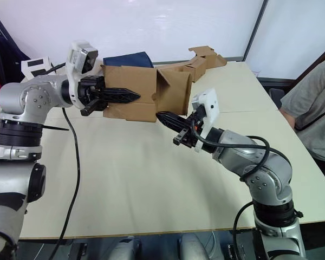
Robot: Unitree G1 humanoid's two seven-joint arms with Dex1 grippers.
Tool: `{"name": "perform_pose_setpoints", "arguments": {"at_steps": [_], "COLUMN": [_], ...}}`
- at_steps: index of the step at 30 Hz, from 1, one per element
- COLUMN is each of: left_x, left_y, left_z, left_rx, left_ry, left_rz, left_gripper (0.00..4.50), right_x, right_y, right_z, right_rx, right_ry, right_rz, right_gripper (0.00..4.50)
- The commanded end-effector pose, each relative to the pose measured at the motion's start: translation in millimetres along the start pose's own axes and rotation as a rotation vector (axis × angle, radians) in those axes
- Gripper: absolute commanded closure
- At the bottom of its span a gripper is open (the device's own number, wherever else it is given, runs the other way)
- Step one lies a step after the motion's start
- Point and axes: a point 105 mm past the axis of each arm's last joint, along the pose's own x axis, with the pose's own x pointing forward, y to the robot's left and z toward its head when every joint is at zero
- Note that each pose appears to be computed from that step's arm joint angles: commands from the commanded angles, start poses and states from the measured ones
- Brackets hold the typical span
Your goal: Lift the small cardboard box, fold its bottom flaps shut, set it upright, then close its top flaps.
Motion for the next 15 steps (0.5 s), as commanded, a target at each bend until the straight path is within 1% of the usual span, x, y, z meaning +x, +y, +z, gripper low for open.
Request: {"name": "perform_pose_setpoints", "arguments": {"at_steps": [1,6,12,15], "left_x": [-1.6,-4.1,-6.5,-4.5], "left_y": [-8.4,-6.5,-2.3,-0.8], "left_z": [16.3,16.2,21.8,33.9], "left_rx": [0.066,0.072,0.126,0.190], "left_ry": [-0.035,-0.037,-0.050,-0.080], "left_rz": [-0.017,0.002,0.037,0.056], "left_gripper": [4.50,4.50,4.50,4.50], "right_x": [2.9,-0.6,-23.3,-31.8], "right_y": [5.6,5.4,-1.4,-4.4], "right_z": [6.8,9.2,25.6,45.7], "right_rx": [-0.019,-0.039,-0.044,-0.094], "right_ry": [-0.044,-0.047,-0.076,-0.100], "right_rz": [0.032,0.036,0.014,0.001], "right_gripper": [4.48,4.48,4.48,4.48]}}
